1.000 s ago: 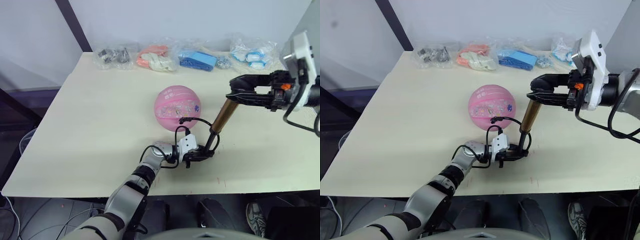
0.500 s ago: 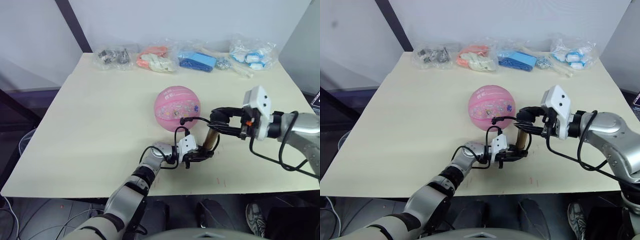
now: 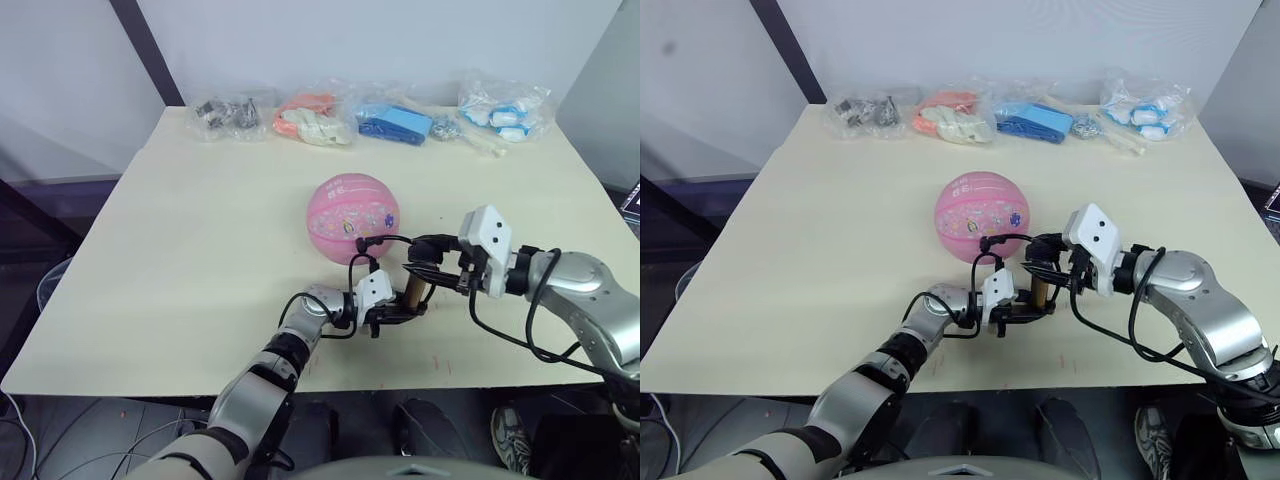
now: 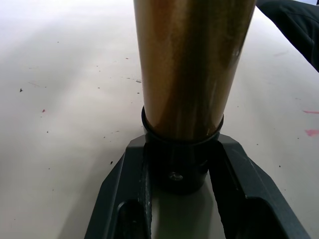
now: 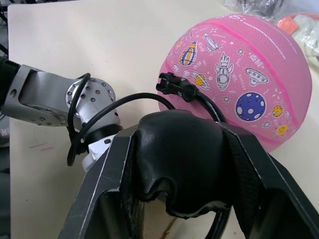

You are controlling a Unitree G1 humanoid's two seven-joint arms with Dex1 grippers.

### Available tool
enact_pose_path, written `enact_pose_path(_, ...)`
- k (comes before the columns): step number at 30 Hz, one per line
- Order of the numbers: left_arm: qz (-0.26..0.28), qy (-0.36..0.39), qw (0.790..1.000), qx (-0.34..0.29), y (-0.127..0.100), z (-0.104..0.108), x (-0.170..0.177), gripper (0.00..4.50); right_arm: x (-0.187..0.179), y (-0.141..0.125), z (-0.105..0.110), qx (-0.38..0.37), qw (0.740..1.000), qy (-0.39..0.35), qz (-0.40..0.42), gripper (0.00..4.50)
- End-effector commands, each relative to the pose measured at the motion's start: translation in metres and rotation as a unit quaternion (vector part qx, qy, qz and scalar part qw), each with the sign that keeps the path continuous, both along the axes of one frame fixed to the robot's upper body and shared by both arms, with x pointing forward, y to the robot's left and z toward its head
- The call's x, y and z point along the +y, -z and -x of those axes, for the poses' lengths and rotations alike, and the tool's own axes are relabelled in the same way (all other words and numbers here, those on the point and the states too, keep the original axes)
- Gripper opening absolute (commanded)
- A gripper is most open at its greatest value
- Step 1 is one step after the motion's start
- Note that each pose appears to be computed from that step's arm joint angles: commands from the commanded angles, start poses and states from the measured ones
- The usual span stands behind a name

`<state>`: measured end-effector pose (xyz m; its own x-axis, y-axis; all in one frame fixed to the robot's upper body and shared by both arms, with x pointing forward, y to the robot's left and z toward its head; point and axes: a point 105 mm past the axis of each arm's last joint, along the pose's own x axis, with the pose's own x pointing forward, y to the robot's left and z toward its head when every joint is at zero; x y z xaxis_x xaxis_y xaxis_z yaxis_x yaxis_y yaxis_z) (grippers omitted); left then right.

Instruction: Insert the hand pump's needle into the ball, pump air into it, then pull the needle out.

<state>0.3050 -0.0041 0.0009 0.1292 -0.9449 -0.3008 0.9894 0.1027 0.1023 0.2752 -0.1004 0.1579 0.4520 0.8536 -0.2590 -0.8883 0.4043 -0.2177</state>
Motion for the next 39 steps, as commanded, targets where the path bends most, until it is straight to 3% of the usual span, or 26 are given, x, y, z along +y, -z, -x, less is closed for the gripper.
enact_pose_path(1, -0.055, 0.006, 0.996, 0.072, 0.038, 0.021, 0.014, 1.13, -0.001, 0.006, 0.004, 0.025, 0.999, -0.013, 0.016, 1.96)
enact_pose_path(11, -0.053, 0.001, 0.996, 0.069, 0.038, 0.021, 0.012, 1.13, -0.016, -0.08, 0.008, -0.027, 0.998, -0.043, -0.023, 1.96)
enact_pose_path(23, -0.053, -0.005, 0.996, 0.066, 0.039, 0.019, 0.012, 1.13, -0.039, -0.148, 0.012, -0.064, 0.997, -0.029, -0.044, 1.96)
enact_pose_path(31, -0.053, -0.004, 0.996, 0.067, 0.038, 0.02, 0.013, 1.13, -0.038, -0.158, 0.012, -0.065, 0.996, -0.025, -0.048, 1.96)
enact_pose_path(39, -0.053, -0.004, 0.996, 0.067, 0.037, 0.019, 0.014, 1.13, -0.027, -0.091, 0.009, -0.002, 1.0, -0.025, -0.016, 1.96)
